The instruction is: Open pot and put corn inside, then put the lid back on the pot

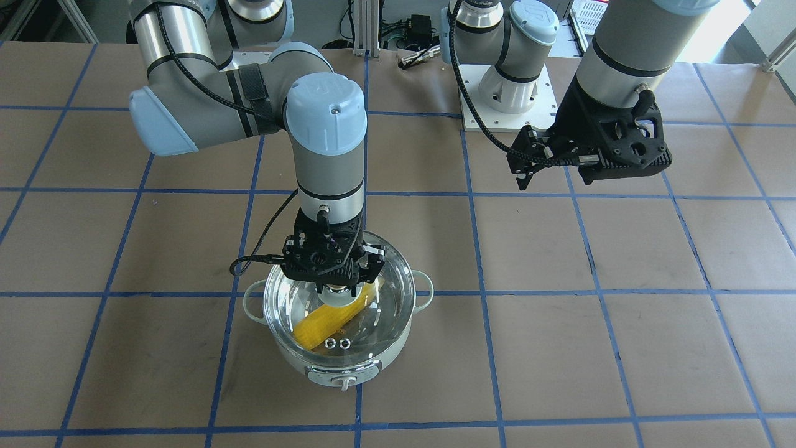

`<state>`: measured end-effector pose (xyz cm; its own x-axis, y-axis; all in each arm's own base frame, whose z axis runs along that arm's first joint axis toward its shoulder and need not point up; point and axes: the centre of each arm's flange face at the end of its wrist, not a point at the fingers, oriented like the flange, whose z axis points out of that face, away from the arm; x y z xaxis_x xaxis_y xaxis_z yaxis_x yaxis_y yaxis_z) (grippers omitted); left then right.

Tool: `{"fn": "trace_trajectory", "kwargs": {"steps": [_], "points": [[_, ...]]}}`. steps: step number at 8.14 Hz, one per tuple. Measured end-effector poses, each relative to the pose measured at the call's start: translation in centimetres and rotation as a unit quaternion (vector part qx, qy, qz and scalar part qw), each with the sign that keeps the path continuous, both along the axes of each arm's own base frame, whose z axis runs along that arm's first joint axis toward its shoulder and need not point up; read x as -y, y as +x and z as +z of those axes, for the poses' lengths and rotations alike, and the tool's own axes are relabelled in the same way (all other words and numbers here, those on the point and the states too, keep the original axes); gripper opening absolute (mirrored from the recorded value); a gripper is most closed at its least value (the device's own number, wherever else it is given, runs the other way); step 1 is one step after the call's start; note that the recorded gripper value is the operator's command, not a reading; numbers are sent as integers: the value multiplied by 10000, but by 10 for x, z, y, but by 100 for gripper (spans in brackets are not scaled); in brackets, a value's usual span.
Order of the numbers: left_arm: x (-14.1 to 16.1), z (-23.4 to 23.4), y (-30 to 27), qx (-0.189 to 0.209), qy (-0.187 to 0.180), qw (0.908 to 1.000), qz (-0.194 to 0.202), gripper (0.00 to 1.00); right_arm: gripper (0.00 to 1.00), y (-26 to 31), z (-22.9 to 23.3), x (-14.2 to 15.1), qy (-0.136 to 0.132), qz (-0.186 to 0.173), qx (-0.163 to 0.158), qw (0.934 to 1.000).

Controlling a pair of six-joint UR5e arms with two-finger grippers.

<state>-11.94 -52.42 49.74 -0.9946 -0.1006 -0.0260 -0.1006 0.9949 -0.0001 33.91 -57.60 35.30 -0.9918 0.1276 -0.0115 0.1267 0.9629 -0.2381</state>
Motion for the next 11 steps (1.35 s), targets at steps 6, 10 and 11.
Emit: {"fn": "trace_trajectory", "kwargs": {"steps": [6,10,11], "points": [[-1,-1,1,4,-7,10000,-3,100,0,0,-4,0,11,1,-2,10000],[0,-2,1,4,-2,10000,0,100,0,0,-6,-1,50,-10,-15,10000],[0,-2,1,4,-2,10000,2,100,0,0,-7,-1,64,-21,-8,10000]]}}
